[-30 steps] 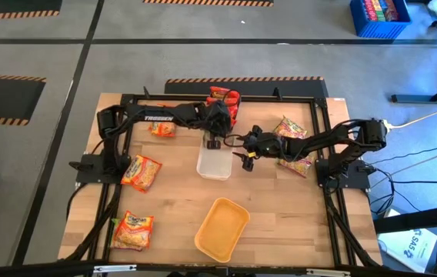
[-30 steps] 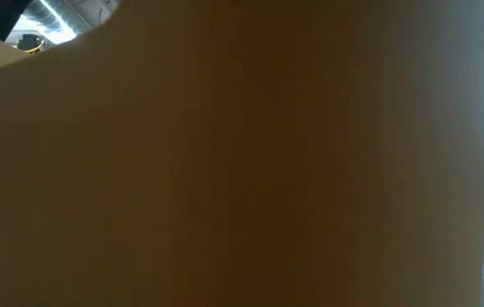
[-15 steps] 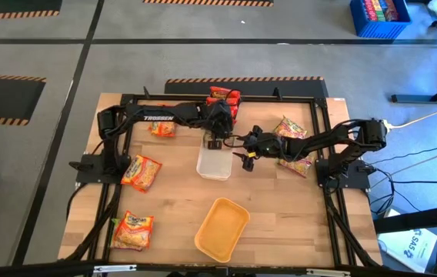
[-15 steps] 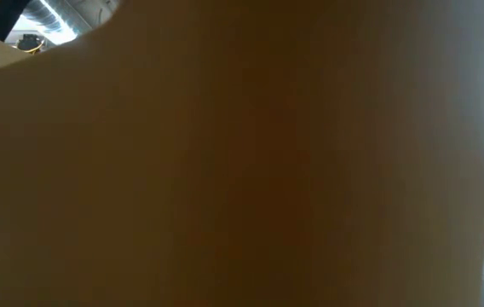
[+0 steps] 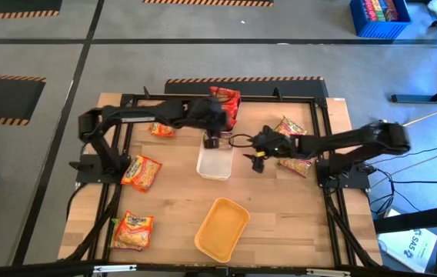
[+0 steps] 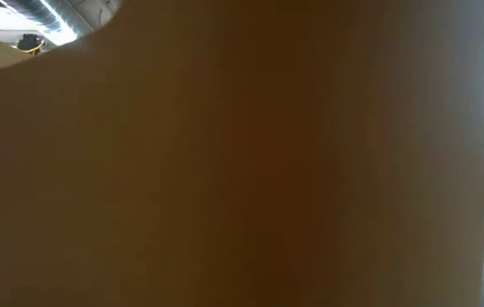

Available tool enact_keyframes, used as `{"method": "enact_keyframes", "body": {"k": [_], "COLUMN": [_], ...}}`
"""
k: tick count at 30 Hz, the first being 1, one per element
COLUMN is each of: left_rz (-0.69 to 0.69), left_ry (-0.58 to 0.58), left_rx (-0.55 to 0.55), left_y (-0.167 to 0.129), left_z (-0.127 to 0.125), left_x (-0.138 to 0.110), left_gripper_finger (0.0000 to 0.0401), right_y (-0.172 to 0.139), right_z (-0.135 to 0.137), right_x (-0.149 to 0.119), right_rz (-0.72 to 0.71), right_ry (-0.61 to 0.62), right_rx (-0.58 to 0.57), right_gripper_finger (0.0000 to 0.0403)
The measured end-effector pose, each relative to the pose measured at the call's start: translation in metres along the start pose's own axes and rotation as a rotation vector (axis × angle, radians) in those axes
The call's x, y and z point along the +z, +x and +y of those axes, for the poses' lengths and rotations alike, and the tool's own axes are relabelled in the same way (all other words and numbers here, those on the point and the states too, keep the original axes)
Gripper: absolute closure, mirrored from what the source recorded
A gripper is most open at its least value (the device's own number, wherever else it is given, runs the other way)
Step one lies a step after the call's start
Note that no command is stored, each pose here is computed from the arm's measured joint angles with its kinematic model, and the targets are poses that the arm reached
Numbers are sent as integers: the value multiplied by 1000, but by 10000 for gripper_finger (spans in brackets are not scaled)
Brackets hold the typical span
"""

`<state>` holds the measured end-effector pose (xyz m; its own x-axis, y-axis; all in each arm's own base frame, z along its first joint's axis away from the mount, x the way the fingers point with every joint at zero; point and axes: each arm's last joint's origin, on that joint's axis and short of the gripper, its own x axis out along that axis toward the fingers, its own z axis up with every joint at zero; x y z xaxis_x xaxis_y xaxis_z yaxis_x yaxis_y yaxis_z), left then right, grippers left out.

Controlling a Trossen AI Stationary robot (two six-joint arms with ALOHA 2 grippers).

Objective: Sort Maruchan noodles
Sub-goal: Put the green noodle pack into the white bin

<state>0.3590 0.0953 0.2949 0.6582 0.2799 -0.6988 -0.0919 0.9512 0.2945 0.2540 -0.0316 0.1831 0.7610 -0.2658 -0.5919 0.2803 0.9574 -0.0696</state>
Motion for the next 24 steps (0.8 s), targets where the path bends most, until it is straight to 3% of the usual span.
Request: {"method": "enact_keyframes", "body": {"k": [4,8,12,15,18,24], "left_rz": [-91,-146,-204,-188,-187,-181], "left_ry": [-57,-121,-180,-208,-239,-289], "left_rx": [-10,-52,-104,-151,-194,-261], "left_y": [-14,-20,-23,-23,-25,-34], "left_z": [-16,-42,-67,-85,-101,-131], "left_x": [-22,-47,-60,-67,-69,-68], "left_gripper_finger": [294,294,294,294,294,294], "right_y": [-38,-76,-106,-116,-117,-95], "right_z": [-4,-10,-17,-20,-21,-16], "right_x": [-7,-21,-40,-52,-62,-65], "right_rz": [119,245,390,492,596,717], "right_ry": [117,325,559,670,705,676], "right_rx": [-5,-36,-123,-206,-286,-330], "right_gripper_finger": [118,118,118,118,118,133]}}
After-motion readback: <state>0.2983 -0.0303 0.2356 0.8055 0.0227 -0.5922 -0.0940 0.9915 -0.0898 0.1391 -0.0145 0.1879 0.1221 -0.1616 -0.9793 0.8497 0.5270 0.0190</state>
